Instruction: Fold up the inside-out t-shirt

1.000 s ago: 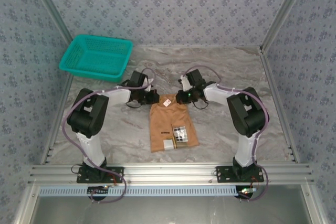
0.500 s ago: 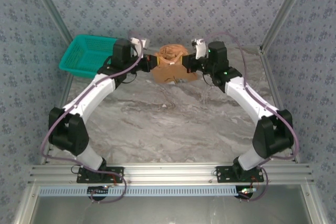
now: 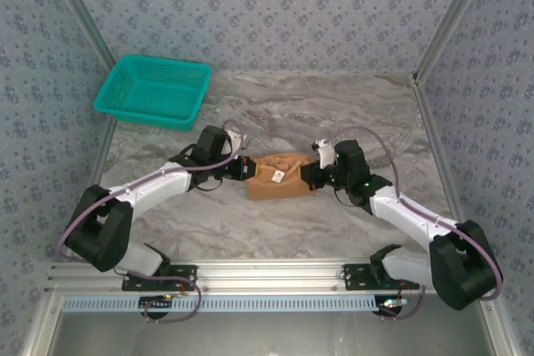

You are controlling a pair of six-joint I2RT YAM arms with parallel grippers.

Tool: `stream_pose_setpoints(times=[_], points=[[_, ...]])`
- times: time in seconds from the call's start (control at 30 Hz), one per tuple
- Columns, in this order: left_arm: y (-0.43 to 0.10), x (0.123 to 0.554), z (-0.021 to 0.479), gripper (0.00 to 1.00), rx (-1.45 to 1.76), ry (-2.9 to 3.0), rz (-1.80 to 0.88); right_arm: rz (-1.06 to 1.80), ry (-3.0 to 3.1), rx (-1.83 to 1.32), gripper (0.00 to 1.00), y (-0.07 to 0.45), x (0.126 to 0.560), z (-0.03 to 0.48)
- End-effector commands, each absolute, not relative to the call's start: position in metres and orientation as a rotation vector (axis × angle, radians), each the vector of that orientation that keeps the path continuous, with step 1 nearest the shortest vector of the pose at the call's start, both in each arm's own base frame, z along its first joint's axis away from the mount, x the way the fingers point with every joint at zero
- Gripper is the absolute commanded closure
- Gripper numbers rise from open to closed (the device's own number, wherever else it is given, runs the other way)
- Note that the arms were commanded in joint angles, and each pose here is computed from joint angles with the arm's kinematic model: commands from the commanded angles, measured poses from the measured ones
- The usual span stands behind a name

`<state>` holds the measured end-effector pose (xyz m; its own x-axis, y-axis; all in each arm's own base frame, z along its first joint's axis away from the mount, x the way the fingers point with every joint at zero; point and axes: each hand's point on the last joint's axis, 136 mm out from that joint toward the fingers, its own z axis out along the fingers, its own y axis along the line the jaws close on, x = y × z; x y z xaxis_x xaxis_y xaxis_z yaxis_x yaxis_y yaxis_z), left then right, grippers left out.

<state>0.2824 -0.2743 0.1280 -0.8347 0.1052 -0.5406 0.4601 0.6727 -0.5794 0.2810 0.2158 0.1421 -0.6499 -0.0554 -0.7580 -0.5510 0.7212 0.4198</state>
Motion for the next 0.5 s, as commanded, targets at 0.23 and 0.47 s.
stream_pose_setpoints(times=[0.23, 0.47], points=[[-0.292, 0.347, 0.126, 1.0, 0.453, 2.378, -0.894, 0.658, 2.3, -0.283, 0.94, 0.198, 0.344, 0.12], [-0.289, 0.385, 0.085, 0.98, 0.382, 2.459, -0.829, 0.561, 2.396, -0.265, 0.92, 0.196, 0.379, 0.084]])
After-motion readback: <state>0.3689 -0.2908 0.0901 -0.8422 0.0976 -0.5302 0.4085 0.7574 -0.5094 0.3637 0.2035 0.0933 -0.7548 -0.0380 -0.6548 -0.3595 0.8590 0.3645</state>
